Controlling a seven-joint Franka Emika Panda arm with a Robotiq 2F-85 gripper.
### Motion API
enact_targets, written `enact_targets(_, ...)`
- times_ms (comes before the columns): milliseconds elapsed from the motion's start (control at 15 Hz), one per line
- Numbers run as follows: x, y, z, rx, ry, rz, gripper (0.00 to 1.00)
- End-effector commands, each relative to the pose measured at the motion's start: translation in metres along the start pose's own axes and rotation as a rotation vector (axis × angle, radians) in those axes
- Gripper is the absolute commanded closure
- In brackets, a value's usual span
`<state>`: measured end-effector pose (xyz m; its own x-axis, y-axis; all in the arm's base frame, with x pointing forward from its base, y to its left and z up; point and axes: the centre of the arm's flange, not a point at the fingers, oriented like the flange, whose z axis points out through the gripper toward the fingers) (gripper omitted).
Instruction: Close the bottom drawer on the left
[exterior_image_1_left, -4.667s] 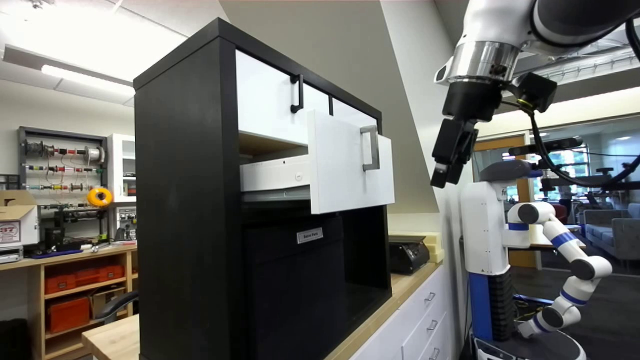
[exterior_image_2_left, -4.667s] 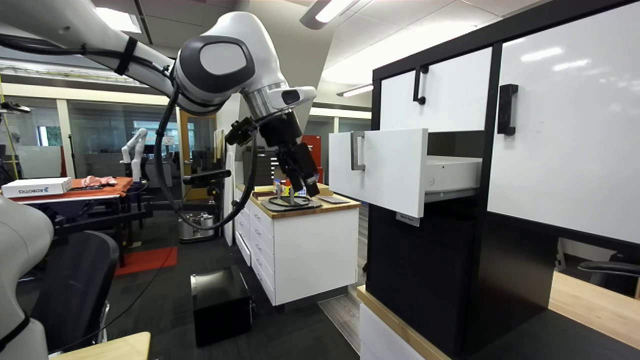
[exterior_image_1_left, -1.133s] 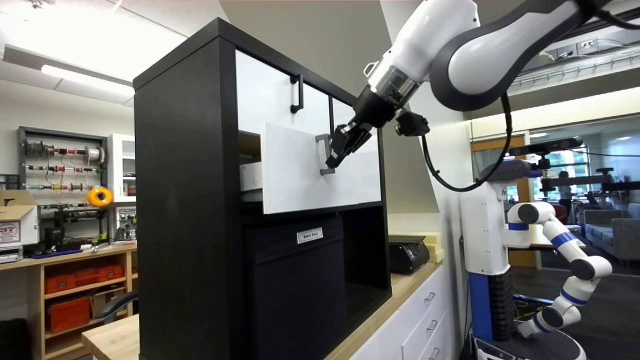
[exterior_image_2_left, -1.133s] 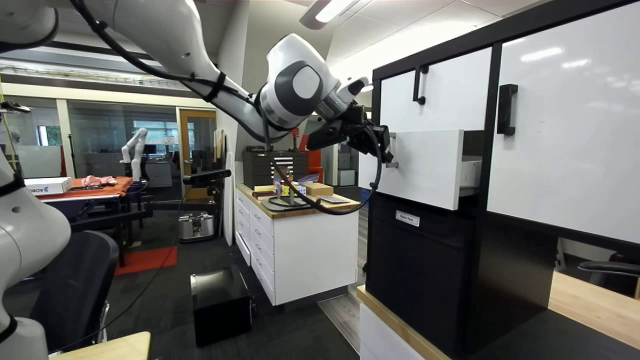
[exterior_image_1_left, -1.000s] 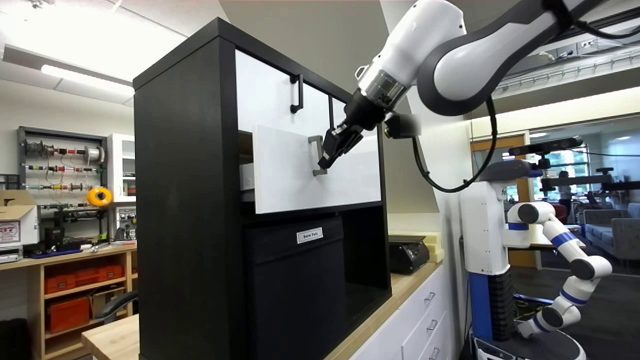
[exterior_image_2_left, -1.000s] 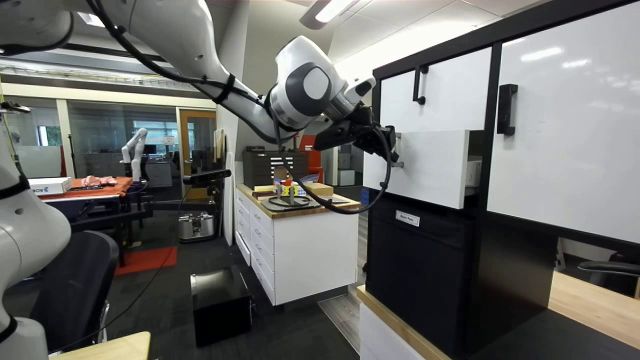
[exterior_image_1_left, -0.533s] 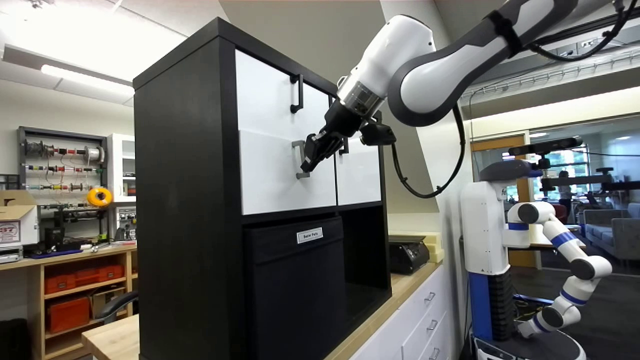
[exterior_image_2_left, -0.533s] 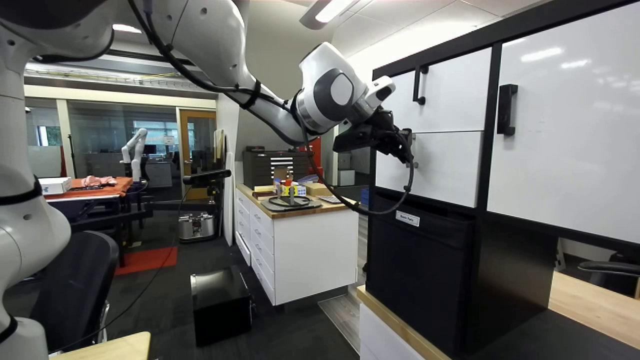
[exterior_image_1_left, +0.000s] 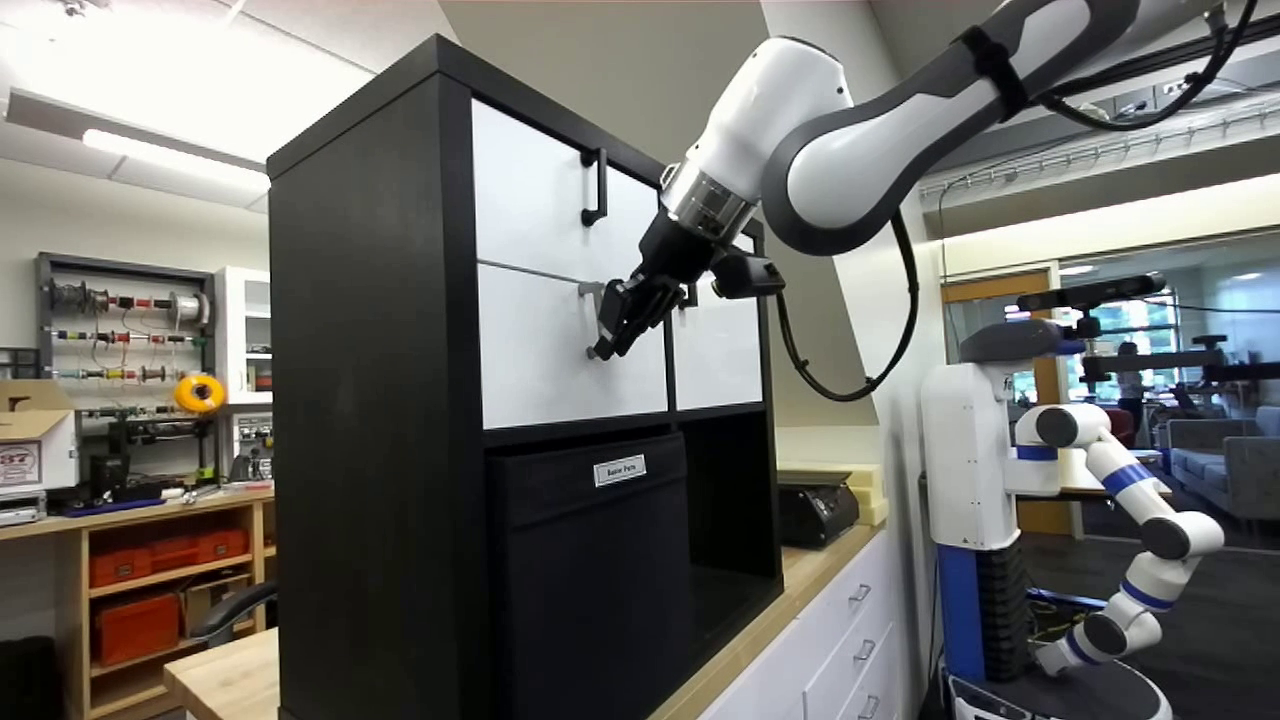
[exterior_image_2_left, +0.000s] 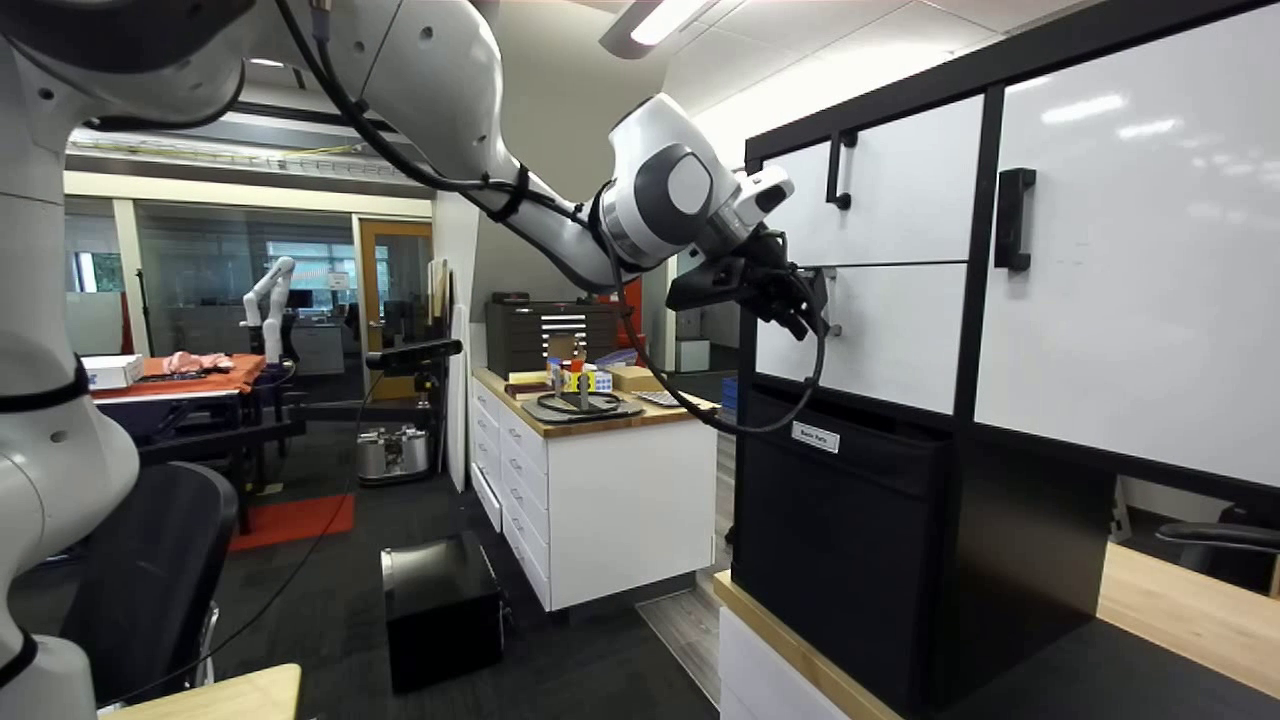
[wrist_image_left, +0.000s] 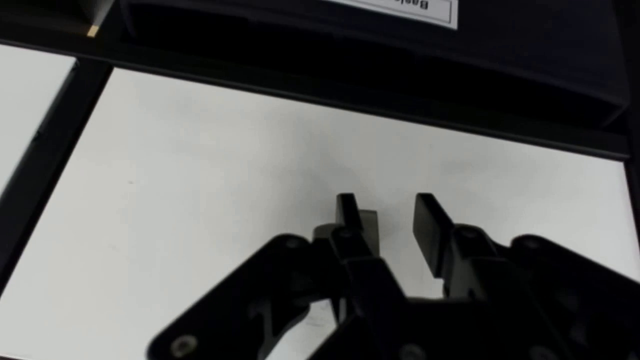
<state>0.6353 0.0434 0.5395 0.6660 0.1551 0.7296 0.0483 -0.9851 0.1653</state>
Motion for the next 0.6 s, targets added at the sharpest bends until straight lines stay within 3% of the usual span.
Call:
enact_targets(0,0.002,-0.021,-0.015,-0.033,-0.088,0.001,0.35)
enact_targets(333,-0.005,-0.038,-0.046,-0.056,-0.209,-0.023,0.04)
enact_targets(533,-0.012,-0.042,-0.059,-0.075,-0.291,-0.018,0.0)
